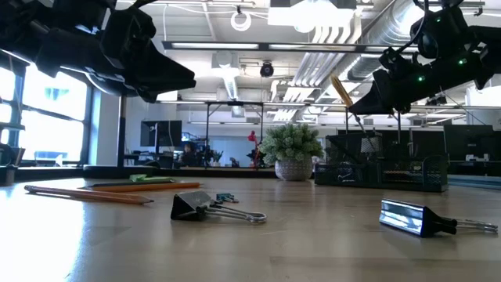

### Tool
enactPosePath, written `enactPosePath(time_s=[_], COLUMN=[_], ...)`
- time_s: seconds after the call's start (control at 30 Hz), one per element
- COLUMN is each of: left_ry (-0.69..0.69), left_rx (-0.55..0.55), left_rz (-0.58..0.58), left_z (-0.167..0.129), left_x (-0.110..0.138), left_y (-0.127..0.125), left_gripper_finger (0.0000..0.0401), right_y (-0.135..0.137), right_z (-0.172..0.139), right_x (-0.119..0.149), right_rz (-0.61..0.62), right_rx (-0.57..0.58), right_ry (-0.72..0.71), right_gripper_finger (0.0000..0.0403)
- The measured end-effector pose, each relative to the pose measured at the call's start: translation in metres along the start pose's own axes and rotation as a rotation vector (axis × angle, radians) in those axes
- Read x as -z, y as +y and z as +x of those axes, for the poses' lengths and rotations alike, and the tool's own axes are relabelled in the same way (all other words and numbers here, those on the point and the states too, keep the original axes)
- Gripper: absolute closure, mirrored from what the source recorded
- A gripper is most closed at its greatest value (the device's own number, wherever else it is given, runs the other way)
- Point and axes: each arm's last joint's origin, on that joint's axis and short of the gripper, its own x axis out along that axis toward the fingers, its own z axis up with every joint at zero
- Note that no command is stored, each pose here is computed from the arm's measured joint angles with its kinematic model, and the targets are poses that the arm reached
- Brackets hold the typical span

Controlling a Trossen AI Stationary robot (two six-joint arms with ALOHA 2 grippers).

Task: Pick and place office supplies into organizer
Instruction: Put the yellow scissors into the desk organizer, then put the bottom orange pencil into the desk organizer

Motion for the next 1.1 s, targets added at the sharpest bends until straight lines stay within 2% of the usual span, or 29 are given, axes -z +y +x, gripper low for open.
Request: enactPosePath(time_s=[0.43, 0.53, 0.8, 0.9, 1.1], left_ry=[0.001, 0.001, 0.001, 0.001, 0.001], left_rx=[0.001, 0.001, 0.001, 0.001, 0.001], left_rz=[0.000, 0.000, -0.001, -0.001, -0.001], left_z=[0.0000, 0.0000, 0.0000, 0.0000, 0.0000], left_x=[0.0001, 0.0001, 0.0001, 0.0001, 0.0001], left_y=[0.0000, 0.0000, 0.0000, 0.0000, 0.0000], left_gripper_finger=[0.0272, 0.0272, 0.0272, 0.0272, 0.0272], right_y=[-0.0004, -0.0004, -0.0022, -0.0024, -0.0013], right_z=[0.0000, 0.0000, -0.0001, -0.0001, -0.0003], right_x=[0.0014, 0.0014, 0.0012, 0.0012, -0.0015], right_rz=[0.023, 0.027, 0.042, 0.042, 0.047], right_rx=[0.012, 0.013, 0.076, 0.083, 0.063], right_ry=[0.014, 0.014, 0.010, 0.010, -0.017], right_gripper_finger=[0.0288, 0.0263, 0.0163, 0.0150, 0.0153])
